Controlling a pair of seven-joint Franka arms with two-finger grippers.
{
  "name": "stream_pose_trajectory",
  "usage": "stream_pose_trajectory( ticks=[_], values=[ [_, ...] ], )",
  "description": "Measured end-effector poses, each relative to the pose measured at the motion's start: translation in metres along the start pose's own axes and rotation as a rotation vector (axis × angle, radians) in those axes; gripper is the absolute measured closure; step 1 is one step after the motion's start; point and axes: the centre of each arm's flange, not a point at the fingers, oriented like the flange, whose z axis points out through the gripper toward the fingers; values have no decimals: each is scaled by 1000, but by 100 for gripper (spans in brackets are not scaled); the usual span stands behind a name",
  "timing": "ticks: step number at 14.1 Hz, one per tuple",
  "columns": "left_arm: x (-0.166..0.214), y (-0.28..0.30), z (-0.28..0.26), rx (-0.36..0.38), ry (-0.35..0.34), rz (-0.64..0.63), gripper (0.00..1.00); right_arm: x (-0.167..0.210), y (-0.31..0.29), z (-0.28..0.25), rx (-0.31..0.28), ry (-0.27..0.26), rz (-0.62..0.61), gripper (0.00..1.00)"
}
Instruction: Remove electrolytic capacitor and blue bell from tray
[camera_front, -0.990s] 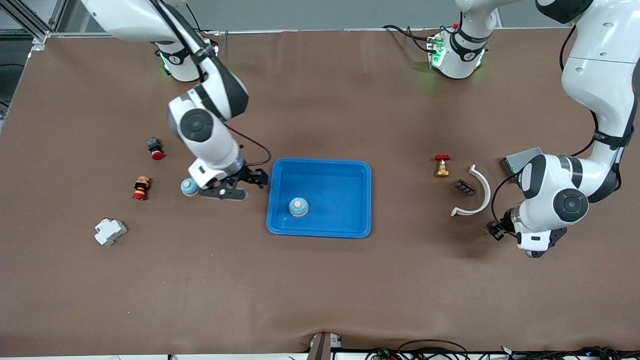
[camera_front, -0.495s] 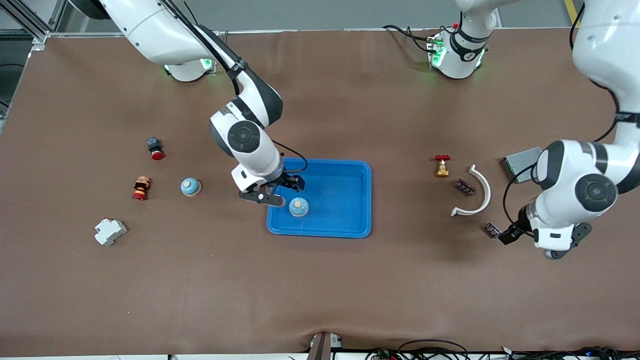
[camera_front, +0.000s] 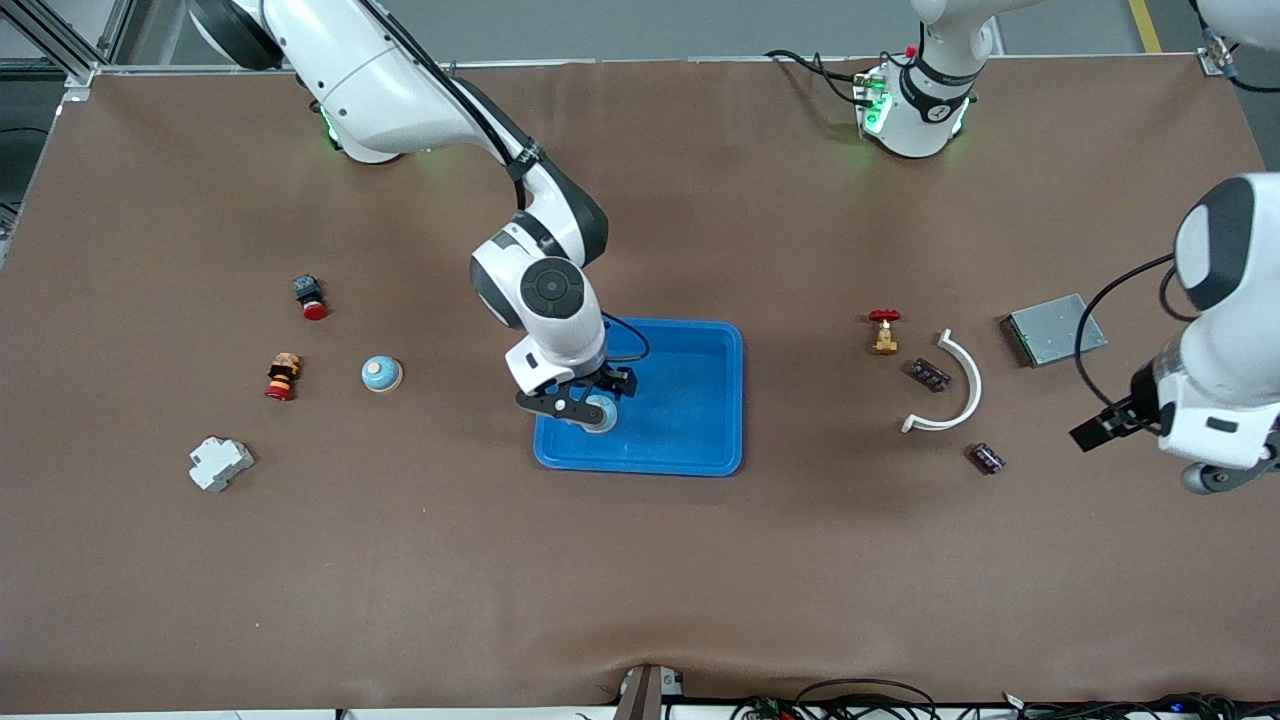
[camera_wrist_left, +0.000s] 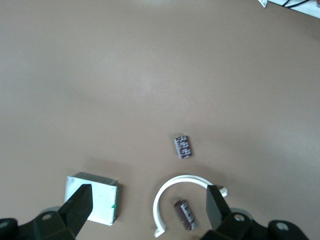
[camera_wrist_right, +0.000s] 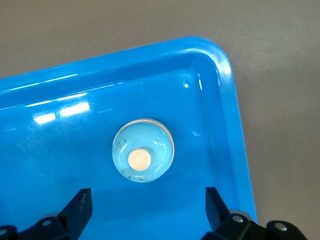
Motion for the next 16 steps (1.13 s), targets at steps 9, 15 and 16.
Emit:
stream_pose_trajectory(
  ticks=[9,15,16],
  values=[
    [-51,-27,-105,-68,-34,172,0,25,-2,35,-10,3,31,0],
    [-82,-61,-155,-109,-57,247,0,19,-14,44,-7,7,36,0],
    [-88,-61,-161,-107,-59,252,0,19,-14,45,-12,12,32,0]
  ],
)
